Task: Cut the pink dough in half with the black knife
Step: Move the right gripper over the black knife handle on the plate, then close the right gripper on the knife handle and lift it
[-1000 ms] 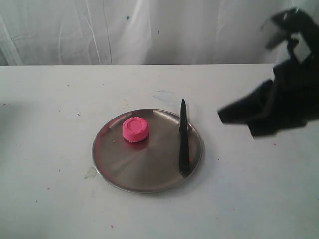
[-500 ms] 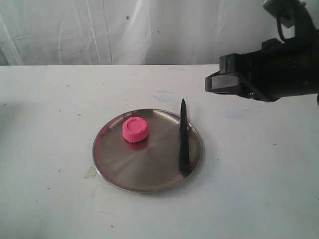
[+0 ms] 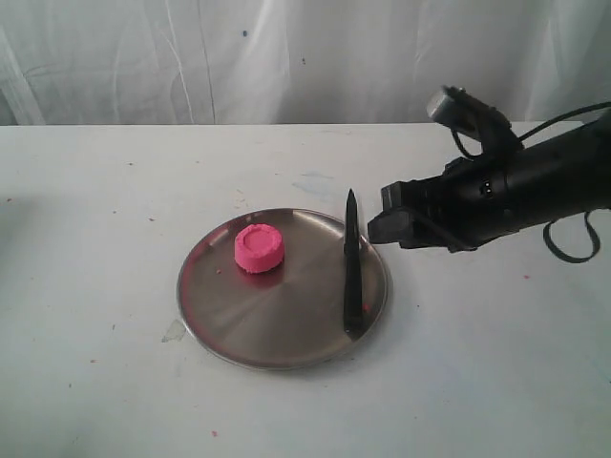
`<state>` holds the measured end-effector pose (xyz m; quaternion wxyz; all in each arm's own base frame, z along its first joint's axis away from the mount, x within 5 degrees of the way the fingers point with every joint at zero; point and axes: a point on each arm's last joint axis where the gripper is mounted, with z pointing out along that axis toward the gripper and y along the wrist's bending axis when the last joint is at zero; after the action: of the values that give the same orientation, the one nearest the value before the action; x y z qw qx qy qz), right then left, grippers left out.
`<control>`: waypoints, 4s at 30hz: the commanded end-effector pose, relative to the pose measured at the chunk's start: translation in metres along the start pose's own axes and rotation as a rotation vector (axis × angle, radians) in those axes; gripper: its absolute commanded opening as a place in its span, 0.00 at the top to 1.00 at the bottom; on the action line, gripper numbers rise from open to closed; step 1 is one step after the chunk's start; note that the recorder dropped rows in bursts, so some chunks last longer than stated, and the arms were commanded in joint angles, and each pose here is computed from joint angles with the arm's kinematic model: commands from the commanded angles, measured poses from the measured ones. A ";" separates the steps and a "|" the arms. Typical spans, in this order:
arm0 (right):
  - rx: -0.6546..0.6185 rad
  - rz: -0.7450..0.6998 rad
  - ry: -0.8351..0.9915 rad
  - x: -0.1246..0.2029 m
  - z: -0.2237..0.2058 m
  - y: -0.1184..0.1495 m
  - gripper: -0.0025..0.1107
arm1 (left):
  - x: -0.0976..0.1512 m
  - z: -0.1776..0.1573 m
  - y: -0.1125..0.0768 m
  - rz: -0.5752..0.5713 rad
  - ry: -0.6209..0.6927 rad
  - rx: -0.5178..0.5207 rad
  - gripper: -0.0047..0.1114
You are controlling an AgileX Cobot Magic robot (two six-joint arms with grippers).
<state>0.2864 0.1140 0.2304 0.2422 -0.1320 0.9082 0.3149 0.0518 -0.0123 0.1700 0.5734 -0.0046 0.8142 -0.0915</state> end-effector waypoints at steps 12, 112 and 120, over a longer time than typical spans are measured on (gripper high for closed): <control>0.101 -0.042 0.072 -0.019 0.082 -0.023 0.60 | 0.001 0.000 0.000 -0.009 -0.005 -0.003 0.96; 0.155 -0.175 0.181 -0.023 0.121 -0.010 0.96 | 0.000 0.000 0.000 -0.009 -0.012 -0.004 0.96; 0.231 -0.337 0.199 -0.028 0.105 -0.008 0.98 | 0.000 0.000 0.000 -0.009 -0.012 -0.004 0.96</control>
<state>0.3527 0.1810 0.1660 0.2108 -0.2621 0.9255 0.1738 0.0520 -0.0121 0.1705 0.5760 -0.0052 0.8123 -0.0911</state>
